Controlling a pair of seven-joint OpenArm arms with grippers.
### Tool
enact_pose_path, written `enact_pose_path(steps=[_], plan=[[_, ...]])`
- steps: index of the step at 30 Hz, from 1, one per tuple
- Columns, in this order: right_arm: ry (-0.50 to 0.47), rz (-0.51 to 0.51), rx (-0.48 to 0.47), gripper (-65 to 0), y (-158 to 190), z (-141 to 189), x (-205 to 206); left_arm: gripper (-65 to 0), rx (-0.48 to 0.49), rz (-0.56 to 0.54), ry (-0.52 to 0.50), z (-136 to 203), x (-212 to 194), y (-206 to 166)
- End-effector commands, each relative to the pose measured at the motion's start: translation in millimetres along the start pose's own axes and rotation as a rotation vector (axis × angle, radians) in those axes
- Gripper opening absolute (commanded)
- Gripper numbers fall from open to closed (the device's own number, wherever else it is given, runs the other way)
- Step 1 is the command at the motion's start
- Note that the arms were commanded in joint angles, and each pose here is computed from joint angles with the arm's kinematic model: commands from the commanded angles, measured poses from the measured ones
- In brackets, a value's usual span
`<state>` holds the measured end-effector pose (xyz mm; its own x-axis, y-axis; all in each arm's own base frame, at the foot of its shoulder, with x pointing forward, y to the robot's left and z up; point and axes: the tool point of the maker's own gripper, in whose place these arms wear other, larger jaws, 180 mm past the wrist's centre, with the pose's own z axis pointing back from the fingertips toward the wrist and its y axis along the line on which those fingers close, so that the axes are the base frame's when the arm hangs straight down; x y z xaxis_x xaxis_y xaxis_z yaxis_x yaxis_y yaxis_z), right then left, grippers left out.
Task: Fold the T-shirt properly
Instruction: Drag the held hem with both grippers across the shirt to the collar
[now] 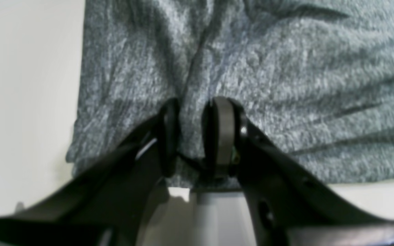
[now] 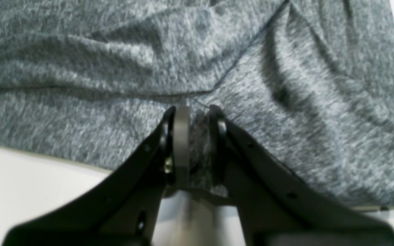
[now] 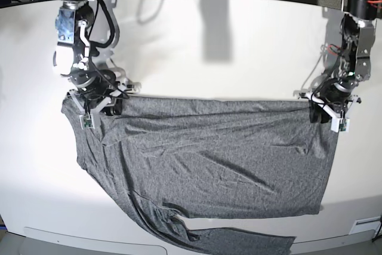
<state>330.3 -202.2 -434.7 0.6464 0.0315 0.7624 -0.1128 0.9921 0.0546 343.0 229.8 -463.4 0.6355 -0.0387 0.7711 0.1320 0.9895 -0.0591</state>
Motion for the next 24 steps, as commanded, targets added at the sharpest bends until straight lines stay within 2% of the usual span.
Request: enact_pose_path(steps=[1,13,16,24], plan=[[-0.002,0.012,-0.004,-54.4,-2.6,3.4,1.8,-48.7,0.016,-0.030,0.214,11.8,-56.8,5.1],[0.067,0.047,0.007,-54.4,11.0,45.5,-51.0,-48.7,0.001,-0.083,0.293,55.8,-105.0,-1.2],[0.087,0.060,0.010,-54.4,15.2,57.6,-60.1,-48.7,0.022,-0.083,0.305,66.3,-113.8,-3.8],[0.121,0.084,0.022,-54.4,25.9,87.7,-80.4,-48.7,0.050,-0.167,0.366,100.1,-146.2,-11.7]])
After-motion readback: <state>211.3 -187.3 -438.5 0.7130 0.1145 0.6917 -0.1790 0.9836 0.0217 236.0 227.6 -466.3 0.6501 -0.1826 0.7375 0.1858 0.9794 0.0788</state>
